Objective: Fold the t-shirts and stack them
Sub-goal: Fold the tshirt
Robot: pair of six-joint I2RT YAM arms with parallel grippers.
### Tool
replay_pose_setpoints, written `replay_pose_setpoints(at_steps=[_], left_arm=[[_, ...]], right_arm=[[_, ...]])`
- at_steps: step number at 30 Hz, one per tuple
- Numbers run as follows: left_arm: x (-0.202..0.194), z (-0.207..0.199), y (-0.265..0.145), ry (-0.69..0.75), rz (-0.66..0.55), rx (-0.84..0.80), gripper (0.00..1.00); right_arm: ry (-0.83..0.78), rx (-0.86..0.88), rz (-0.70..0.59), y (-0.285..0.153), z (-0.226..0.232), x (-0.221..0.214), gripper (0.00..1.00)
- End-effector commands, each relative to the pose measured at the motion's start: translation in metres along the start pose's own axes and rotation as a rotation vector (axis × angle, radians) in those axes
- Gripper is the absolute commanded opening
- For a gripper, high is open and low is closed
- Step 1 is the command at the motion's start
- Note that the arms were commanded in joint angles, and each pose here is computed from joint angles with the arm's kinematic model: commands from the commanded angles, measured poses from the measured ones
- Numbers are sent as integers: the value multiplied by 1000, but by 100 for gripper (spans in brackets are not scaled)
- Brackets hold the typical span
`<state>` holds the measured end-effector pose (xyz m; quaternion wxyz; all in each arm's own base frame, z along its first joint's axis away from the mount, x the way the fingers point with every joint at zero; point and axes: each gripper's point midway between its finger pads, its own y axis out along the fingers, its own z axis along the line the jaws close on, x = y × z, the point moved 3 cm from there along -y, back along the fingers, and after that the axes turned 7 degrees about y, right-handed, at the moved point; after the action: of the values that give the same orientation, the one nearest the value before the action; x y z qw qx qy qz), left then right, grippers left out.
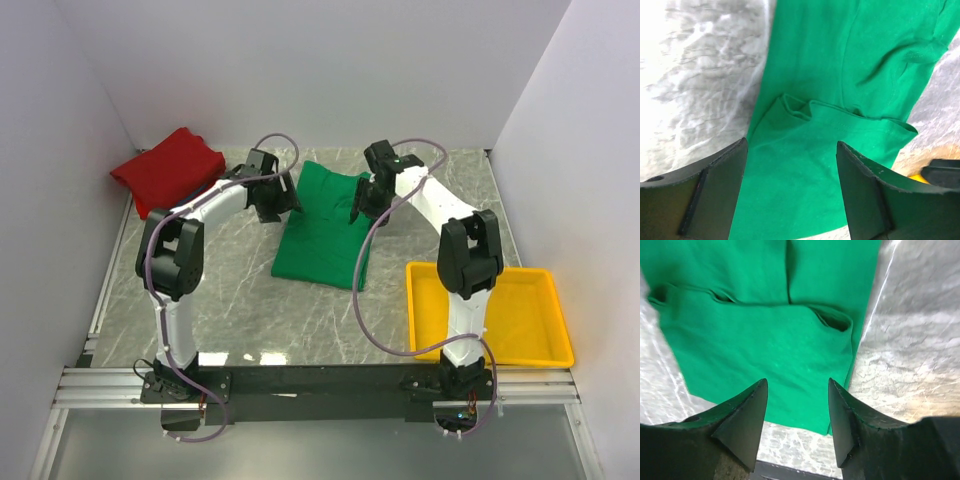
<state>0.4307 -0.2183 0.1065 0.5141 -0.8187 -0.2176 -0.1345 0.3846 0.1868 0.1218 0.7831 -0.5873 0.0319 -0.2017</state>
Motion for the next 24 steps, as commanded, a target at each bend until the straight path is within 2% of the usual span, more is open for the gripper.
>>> replay_pose_setpoints(at_steps=[1, 6, 14, 19, 24], left_arm=[[25, -10, -38, 30, -95, -12, 77], [-4, 3, -41, 44, -58, -15, 75], [-58, 25, -55, 7, -18, -29, 74], [-77, 34, -57, -9, 7, -29, 73], [-88, 40, -59, -22, 17, -21, 73]], right_arm=[[3, 46, -84, -36, 7, 13, 59], [4, 54, -62, -37, -7, -8, 59], [13, 68, 27, -30, -44, -75, 57], [33, 94, 66, -23, -55, -107, 56], [35, 119, 79, -17, -52, -115, 55]])
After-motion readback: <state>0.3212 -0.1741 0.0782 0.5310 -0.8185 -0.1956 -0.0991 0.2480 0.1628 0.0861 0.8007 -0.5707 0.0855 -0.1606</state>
